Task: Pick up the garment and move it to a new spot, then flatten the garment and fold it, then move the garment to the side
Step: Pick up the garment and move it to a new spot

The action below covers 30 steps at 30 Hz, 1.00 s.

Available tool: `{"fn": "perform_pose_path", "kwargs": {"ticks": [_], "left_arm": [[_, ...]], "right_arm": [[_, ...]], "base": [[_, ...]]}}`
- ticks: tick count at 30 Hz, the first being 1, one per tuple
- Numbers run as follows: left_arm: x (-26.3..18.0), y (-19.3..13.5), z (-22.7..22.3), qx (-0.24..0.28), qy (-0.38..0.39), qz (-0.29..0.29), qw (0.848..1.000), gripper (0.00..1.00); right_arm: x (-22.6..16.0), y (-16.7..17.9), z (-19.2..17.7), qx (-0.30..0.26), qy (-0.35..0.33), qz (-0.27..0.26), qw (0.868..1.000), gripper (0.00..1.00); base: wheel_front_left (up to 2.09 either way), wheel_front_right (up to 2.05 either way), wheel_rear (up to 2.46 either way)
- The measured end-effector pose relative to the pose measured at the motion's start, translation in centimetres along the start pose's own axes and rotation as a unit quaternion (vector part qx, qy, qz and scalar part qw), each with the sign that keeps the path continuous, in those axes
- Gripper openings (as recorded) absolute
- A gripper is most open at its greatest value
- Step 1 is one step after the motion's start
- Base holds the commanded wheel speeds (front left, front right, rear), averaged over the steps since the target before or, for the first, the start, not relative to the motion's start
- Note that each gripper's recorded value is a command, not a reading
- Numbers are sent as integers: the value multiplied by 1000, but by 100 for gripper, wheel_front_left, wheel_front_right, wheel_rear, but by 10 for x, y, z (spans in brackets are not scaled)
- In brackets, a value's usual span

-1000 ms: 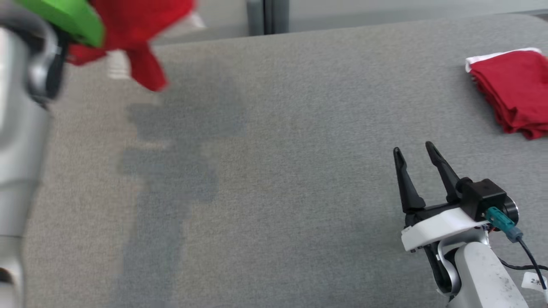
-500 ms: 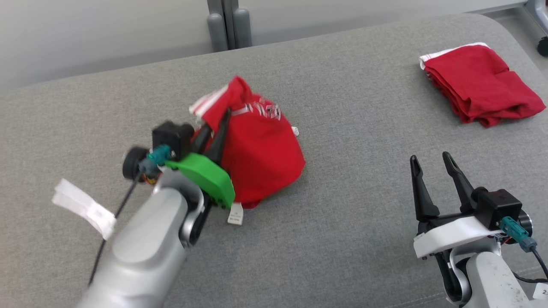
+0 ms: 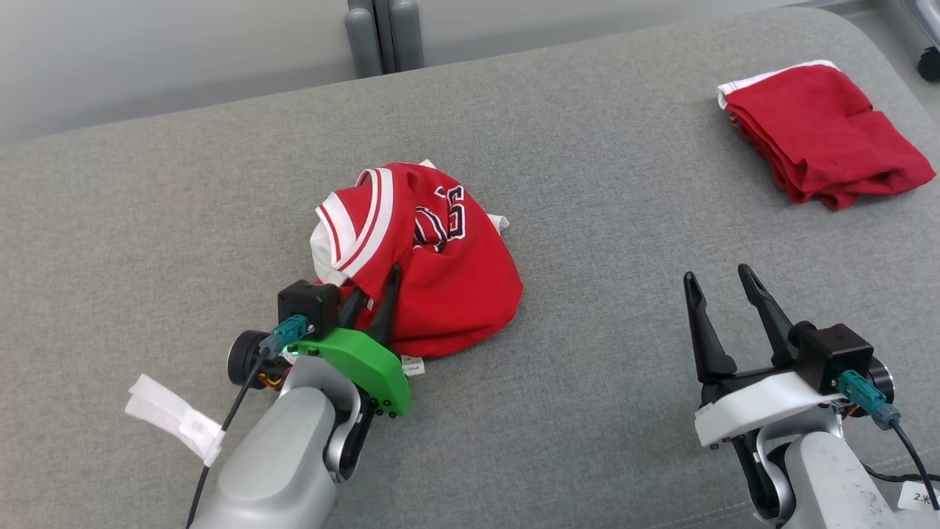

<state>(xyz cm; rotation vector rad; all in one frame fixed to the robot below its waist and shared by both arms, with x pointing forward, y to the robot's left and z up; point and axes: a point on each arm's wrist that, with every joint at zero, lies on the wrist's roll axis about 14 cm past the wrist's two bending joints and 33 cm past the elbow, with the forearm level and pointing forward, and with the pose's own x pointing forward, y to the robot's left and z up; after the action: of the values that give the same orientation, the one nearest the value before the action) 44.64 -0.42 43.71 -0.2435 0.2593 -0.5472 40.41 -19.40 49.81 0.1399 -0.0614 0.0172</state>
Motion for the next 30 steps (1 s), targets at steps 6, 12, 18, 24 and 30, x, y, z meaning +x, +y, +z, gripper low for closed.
{"fn": "perform_pose_path", "kwargs": {"ticks": [6,12,18,24,30], "left_arm": [[-16,7,19,1,-38,15,999,100],[-48,15,40,-6,-91,45,995,100],[-90,25,38,-9,-115,84,990,100],[-127,35,31,-15,-127,125,984,100],[-151,41,29,-25,-141,155,977,100]], "right_arm": [[0,6,10,-4,-13,10,1000,100],[-7,13,22,-7,-29,18,999,100],[-18,21,27,-6,-35,29,999,100],[-27,31,22,2,-29,43,999,100],[-33,42,15,17,-18,56,998,100]], "base": [[0,0,0],[0,0,0],[0,0,0],[0,0,0],[0,0,0]]}}
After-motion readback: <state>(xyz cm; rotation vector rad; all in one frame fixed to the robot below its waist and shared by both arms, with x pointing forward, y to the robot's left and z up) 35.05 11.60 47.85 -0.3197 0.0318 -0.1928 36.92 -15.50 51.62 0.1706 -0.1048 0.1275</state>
